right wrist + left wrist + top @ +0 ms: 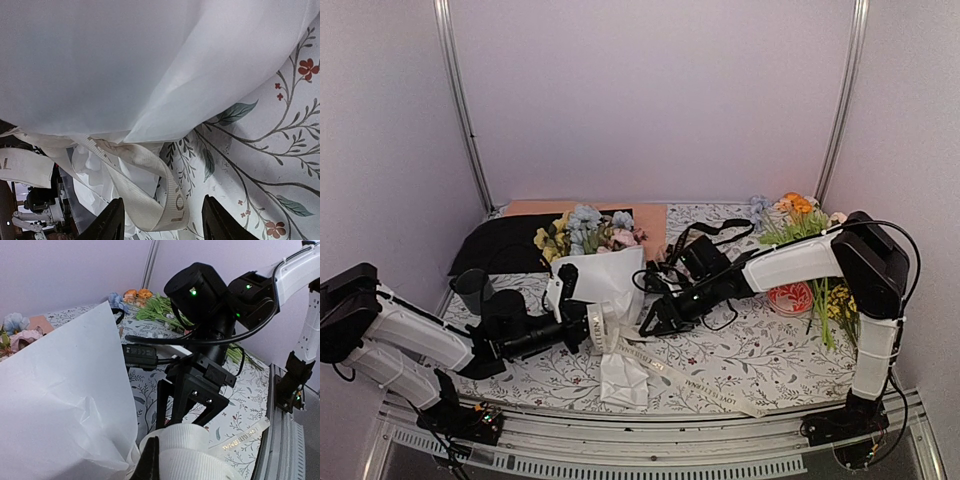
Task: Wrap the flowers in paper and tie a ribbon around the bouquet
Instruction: Cross the ribbon over the folded bouquet.
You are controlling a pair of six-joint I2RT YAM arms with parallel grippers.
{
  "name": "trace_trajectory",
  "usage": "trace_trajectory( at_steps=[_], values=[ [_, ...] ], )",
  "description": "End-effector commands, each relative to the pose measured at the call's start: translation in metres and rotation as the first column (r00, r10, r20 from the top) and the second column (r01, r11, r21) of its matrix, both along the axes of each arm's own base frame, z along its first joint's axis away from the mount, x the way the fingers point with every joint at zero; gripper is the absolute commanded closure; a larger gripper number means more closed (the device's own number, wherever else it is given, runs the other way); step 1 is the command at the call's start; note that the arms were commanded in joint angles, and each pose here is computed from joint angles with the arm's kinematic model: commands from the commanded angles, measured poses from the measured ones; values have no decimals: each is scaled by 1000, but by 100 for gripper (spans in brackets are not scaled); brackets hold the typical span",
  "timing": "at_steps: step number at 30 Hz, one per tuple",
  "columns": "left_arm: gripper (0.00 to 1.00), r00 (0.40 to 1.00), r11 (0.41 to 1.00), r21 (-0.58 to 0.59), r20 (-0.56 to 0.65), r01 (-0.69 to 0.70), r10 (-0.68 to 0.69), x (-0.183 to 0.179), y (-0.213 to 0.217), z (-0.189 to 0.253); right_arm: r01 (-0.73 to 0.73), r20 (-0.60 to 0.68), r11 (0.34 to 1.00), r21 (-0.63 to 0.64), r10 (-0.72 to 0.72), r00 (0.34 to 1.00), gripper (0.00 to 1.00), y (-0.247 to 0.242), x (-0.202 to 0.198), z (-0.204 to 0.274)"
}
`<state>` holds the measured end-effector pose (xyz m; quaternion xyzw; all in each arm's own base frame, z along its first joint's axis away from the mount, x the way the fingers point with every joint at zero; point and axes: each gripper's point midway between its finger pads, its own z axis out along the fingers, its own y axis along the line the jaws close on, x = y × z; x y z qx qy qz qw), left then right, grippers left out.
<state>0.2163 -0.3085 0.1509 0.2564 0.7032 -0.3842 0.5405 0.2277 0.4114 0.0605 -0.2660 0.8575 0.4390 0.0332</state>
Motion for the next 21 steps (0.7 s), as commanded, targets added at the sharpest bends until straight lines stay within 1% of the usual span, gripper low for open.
trace_trajectory(
  at_steps=[1, 3, 6, 7, 8, 11, 14, 17, 21],
  values=[
    [100, 1000, 1000, -29, 1, 3, -3, 0, 2, 2, -32, -10, 999, 42, 33, 999, 50, 9, 0, 3],
    [100, 1000, 999, -32, 0, 8, -8, -1, 1, 3, -33, -17, 999, 35, 33, 999, 62, 9, 0, -2],
    [100, 1000, 999, -35, -6, 12, -12, -1, 1, 2, -27, -12, 999, 25, 27, 1000, 85, 8, 1, -5],
    [100, 1000, 999, -37, -10, 10, -10, -1, 1, 1, -26, -3, 999, 25, 26, 1000, 91, 8, 2, -4],
    [100, 1000, 999, -38, -16, 9, -10, -2, 2, 0, -27, 9, 999, 30, 27, 1000, 94, 9, 3, -1],
    [100, 1000, 998, -65, -27, 7, -9, -4, 4, 1, -26, 57, 998, 51, 23, 998, 96, 10, 6, 15],
    [100, 999, 997, -81, -50, 10, -14, -5, 4, -3, -52, 150, 994, 96, 37, 988, 96, 16, 5, 42],
    [100, 998, 995, -99, -68, 1, -8, -4, 5, -5, -112, 250, 983, 146, 73, 965, 95, 24, -5, 69],
    [100, 996, 992, -126, -91, -8, -4, -3, 7, -7, -152, 295, 976, 158, 100, 950, 94, 27, -17, 74]
  ],
)
